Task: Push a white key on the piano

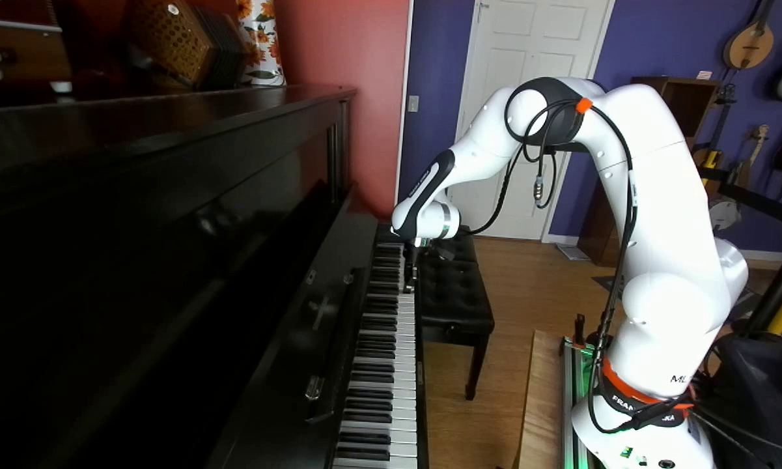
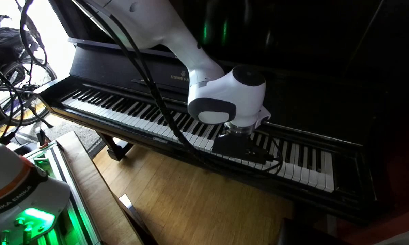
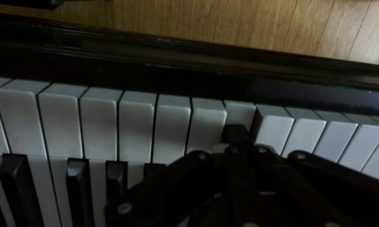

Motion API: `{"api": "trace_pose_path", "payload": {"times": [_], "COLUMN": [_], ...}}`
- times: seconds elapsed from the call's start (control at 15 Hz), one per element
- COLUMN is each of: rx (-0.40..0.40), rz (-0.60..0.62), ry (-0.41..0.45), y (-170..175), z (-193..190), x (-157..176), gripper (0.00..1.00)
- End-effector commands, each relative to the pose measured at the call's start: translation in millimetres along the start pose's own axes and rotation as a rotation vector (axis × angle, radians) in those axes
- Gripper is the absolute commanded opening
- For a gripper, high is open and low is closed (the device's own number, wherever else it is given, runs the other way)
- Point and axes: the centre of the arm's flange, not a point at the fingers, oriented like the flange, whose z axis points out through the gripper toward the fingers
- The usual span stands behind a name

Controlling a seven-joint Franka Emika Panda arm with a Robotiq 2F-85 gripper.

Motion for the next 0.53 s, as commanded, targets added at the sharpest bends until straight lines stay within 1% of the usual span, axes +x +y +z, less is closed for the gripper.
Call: {"api": "trace_pose_path", "payload": {"times": [0.0, 0.47], "rx": [-0.006, -0.010], "rz": [0.012, 0.002], "ry": [-0.015, -0.012], "y": [7.4, 3.0], "z": [6.3, -17.7], "x": [-3.9, -0.3], "gripper": [0.00, 0.00]}}
